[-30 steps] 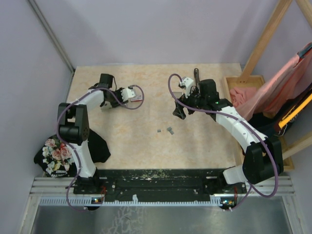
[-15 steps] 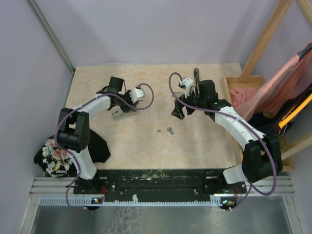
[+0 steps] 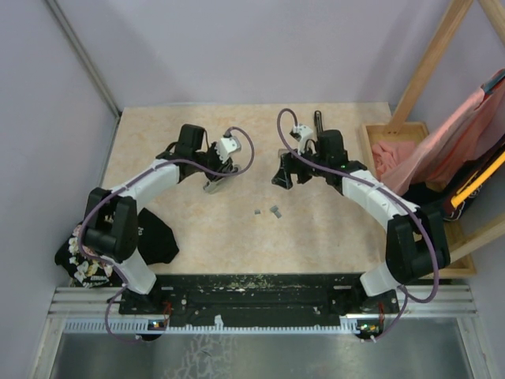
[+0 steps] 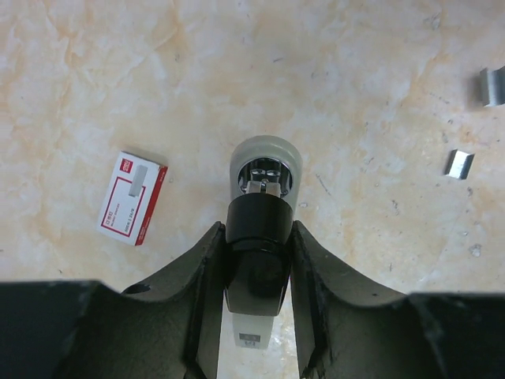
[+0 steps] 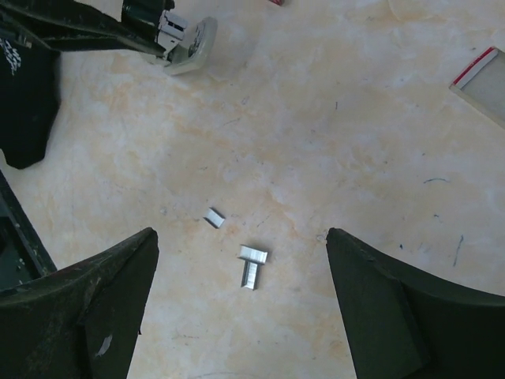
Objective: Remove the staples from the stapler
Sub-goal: Pick up the stapler from the center of the board, then unload the staple at the center of the board.
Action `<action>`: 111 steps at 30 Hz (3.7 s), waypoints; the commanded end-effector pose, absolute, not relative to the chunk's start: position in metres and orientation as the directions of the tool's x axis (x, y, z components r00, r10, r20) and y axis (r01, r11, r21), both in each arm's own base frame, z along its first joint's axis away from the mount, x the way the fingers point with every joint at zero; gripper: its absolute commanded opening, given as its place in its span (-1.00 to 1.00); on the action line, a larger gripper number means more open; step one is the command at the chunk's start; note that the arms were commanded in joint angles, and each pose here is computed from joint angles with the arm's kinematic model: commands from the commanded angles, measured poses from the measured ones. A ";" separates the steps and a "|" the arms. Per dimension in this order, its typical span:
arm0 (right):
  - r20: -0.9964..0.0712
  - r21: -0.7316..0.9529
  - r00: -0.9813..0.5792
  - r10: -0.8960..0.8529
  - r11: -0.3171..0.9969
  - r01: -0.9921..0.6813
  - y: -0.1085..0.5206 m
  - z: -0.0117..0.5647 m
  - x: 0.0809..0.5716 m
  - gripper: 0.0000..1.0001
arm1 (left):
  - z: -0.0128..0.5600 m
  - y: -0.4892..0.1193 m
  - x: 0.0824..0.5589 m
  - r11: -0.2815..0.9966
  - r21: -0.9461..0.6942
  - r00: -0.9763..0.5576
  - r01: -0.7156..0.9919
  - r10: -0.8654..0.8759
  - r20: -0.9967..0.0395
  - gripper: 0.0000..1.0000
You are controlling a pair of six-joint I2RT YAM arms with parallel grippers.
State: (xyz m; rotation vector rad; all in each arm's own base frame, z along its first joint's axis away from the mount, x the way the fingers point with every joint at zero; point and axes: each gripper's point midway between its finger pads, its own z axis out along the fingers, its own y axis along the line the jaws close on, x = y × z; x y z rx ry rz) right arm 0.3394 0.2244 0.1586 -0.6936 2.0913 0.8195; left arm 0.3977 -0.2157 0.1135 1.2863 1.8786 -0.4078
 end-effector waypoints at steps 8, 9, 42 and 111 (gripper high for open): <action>-0.744 0.513 -0.668 -0.016 0.627 -0.587 0.251 0.174 0.367 0.58 | 0.168 -0.255 0.380 0.428 0.215 -0.005 0.878 0.457 -0.889 -1.00; -0.740 0.520 -0.673 -0.013 0.624 -0.584 0.253 0.174 0.369 0.57 | 0.167 -0.257 0.378 0.426 0.219 0.005 0.878 0.449 -0.893 -1.00; -0.703 0.589 -0.707 0.077 0.621 -0.517 0.283 0.181 0.380 0.27 | 0.145 -0.289 0.345 0.413 0.258 0.073 0.873 0.413 -0.908 -1.00; -0.517 0.643 -0.856 -0.016 0.653 -0.401 0.266 0.078 0.374 -0.40 | 0.142 -0.291 0.337 0.412 0.243 0.070 0.878 0.391 -0.918 -1.00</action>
